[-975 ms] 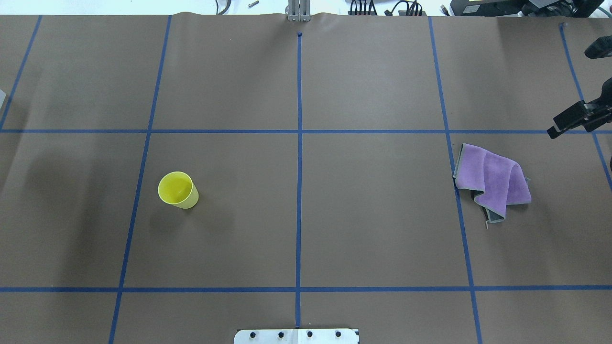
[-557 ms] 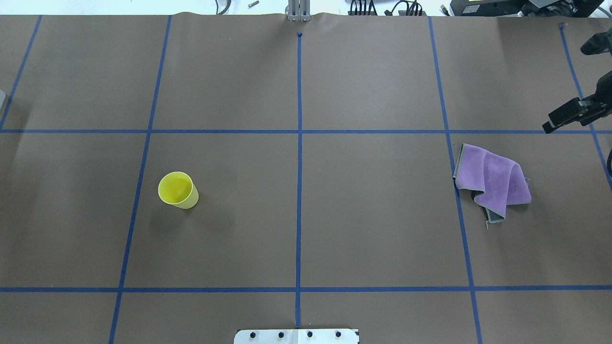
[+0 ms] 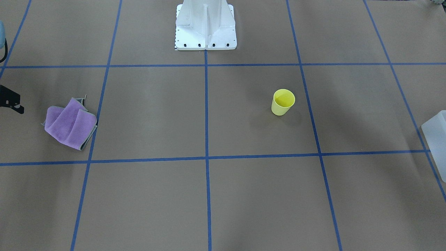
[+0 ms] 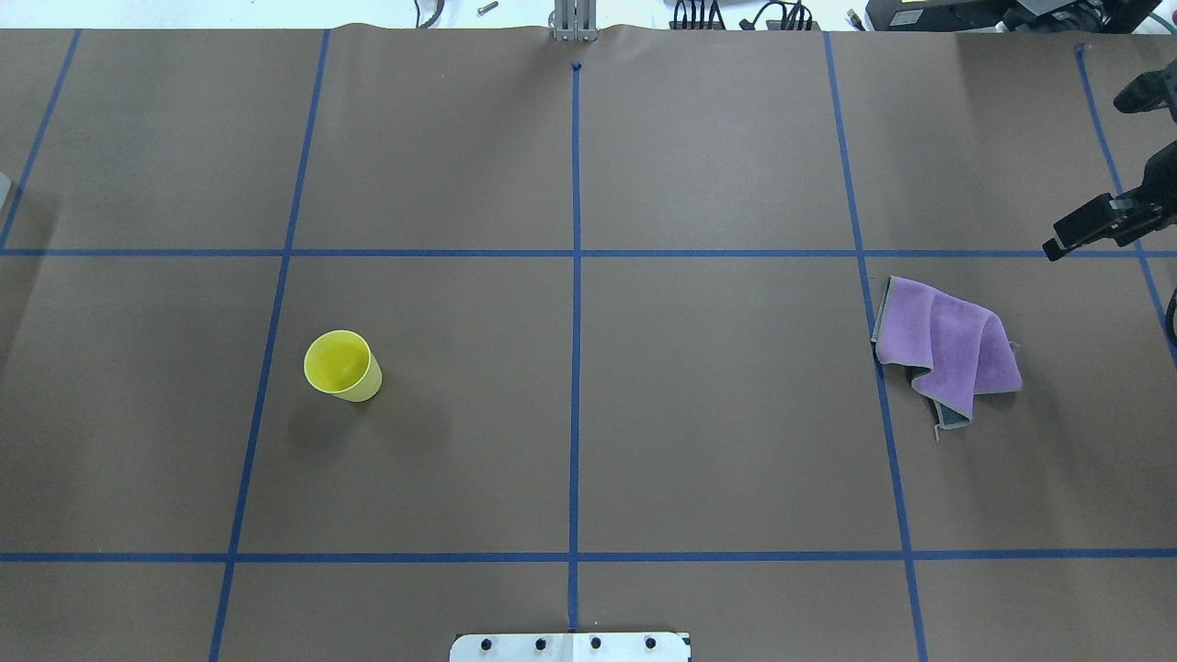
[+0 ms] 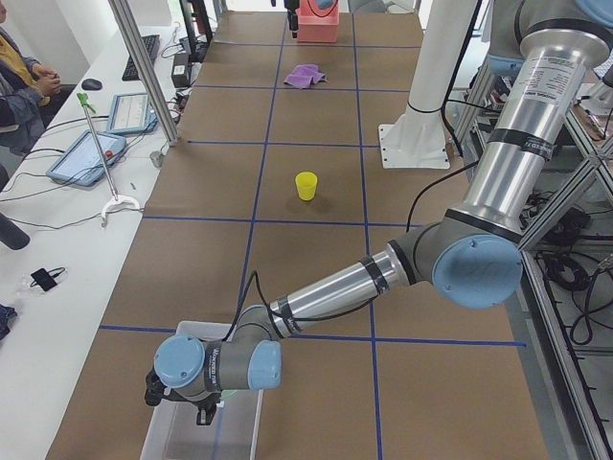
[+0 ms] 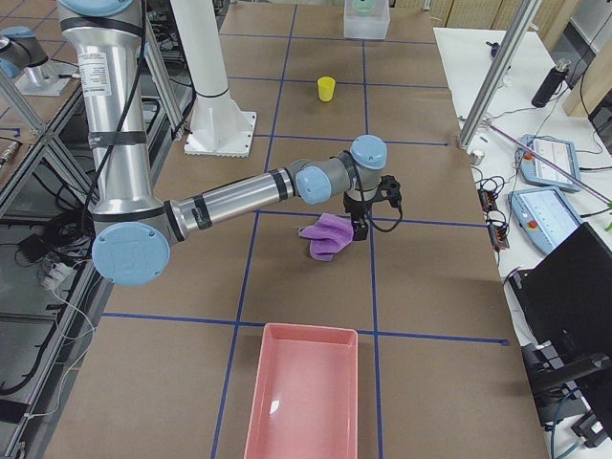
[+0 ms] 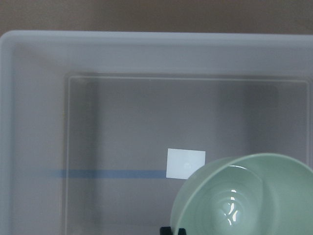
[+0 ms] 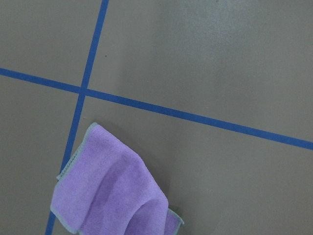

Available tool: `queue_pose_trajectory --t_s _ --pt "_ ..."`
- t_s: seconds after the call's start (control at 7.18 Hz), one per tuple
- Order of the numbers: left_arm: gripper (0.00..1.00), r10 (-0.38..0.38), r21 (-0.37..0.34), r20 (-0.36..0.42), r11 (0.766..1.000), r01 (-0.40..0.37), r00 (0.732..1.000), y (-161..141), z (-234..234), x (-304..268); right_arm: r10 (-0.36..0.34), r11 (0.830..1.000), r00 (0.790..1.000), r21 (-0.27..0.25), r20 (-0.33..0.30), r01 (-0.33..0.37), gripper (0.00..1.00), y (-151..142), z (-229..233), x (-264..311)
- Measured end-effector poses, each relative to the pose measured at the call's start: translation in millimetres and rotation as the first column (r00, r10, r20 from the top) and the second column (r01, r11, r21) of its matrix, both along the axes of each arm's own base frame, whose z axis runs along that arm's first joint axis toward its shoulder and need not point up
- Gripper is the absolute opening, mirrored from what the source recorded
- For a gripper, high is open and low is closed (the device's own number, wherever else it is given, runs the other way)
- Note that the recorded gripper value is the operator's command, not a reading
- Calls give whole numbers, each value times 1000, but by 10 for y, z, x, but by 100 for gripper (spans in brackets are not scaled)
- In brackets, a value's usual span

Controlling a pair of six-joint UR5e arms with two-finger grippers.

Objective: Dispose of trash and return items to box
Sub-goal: 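Carry the green bowl into the clear box and release it with the left gripper, then lower the right gripper onto the purple cloth while the left reaches for the cup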

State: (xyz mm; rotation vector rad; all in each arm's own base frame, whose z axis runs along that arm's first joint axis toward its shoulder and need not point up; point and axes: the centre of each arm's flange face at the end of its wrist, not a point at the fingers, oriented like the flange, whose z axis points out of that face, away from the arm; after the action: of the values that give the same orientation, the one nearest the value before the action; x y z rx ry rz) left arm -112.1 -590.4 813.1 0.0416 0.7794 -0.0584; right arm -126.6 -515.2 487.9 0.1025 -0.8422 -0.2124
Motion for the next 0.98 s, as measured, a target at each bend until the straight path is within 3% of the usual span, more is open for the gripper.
queue_pose_trajectory --t_s 0.14,0.28,0.42,0.7,0.98 --pt "9 -21 -16 -2 1000 21 1000 -13 19 44 -1 1000 1000 1 1 1 100 -7 26 -6" --pt "59 -21 -26 -4 999 21 1000 -27 26 130 -1 1000 1000 4 1 1 100 -25 64 -14" --pt "85 -12 -26 -6 1000 12 1000 -56 5 220 -2 1000 1000 6 3 2 100 -65 149 -57" --pt "88 -38 -7 -29 999 38 999 -201 -304 332 22 1000 1000 -6 21 -22 100 -145 359 -346" --pt "90 -167 -44 -91 986 163 982 -429 -1179 410 73 996 997 -42 13 -72 100 -32 429 -871"
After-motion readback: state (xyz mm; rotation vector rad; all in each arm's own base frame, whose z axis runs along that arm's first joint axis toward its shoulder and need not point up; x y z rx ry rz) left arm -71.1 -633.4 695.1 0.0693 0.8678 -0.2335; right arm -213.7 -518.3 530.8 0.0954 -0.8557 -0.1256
